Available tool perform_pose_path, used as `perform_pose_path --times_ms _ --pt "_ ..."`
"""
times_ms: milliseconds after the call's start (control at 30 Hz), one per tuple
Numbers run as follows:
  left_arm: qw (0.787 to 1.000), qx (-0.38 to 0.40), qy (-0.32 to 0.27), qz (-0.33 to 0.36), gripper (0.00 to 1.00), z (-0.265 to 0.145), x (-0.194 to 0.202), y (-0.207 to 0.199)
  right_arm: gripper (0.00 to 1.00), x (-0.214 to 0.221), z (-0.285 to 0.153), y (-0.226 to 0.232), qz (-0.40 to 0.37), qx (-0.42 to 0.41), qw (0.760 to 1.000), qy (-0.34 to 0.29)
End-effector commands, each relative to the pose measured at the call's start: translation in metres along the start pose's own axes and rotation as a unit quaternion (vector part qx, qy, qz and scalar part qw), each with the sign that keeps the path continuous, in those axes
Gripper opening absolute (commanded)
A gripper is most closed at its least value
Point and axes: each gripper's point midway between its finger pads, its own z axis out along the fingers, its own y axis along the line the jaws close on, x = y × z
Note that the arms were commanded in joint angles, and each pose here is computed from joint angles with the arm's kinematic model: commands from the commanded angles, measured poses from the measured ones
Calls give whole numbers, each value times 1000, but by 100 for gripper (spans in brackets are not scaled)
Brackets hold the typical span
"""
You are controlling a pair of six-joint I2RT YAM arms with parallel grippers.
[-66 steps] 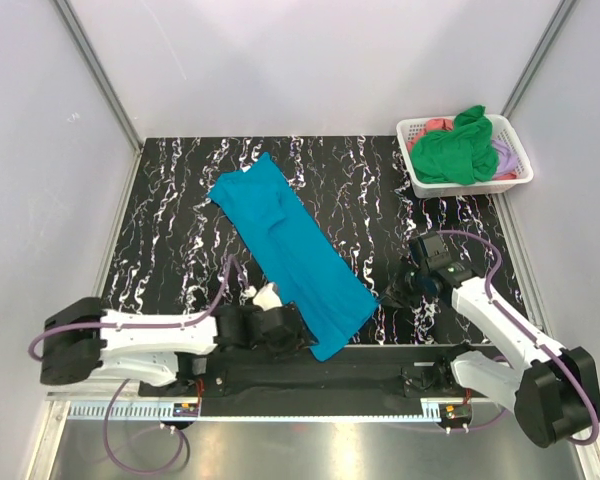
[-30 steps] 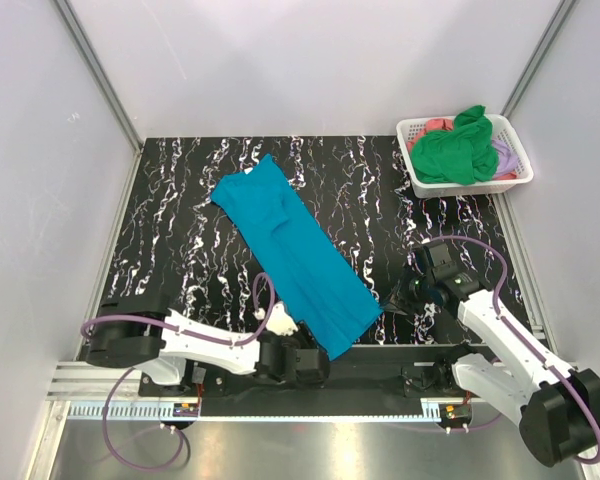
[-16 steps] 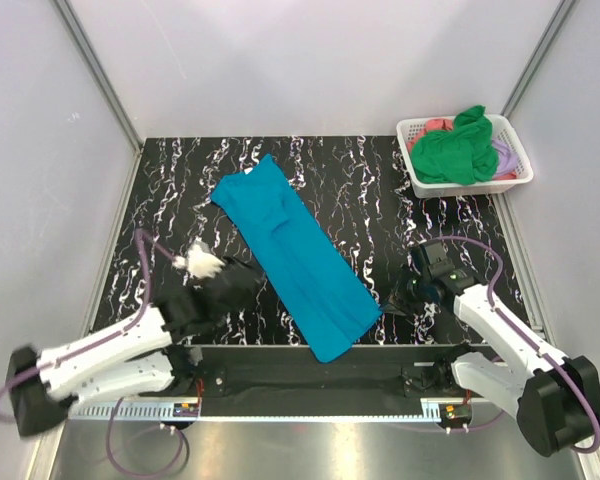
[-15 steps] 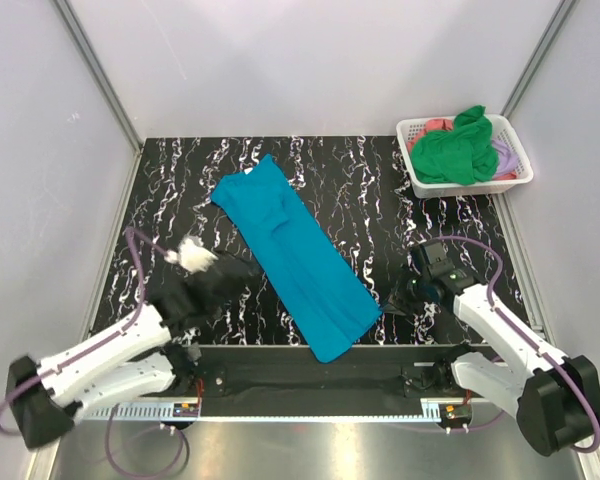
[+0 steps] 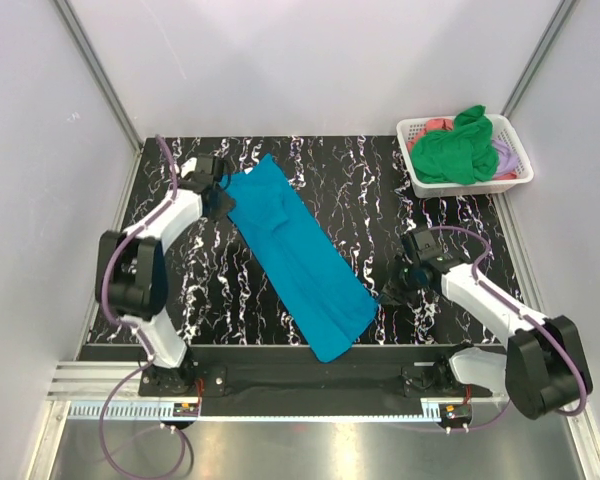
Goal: Fold and stack the t-shirts
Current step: Fold the tshirt
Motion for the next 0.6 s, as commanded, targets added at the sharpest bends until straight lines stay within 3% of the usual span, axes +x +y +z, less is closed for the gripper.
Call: perform_pose_path --times_ms 0,333,567 --pt "999 19 22 14 30 29 -15 -12 0 -19 4 18 -8 -17 1000 -25" --pt "997 3 67 40 31 107 -19 -25 0 -34 16 32 11 -20 999 -28" --pt "997 28 71 33 35 145 -51 -37 0 -53 25 53 36 -45 997 -42"
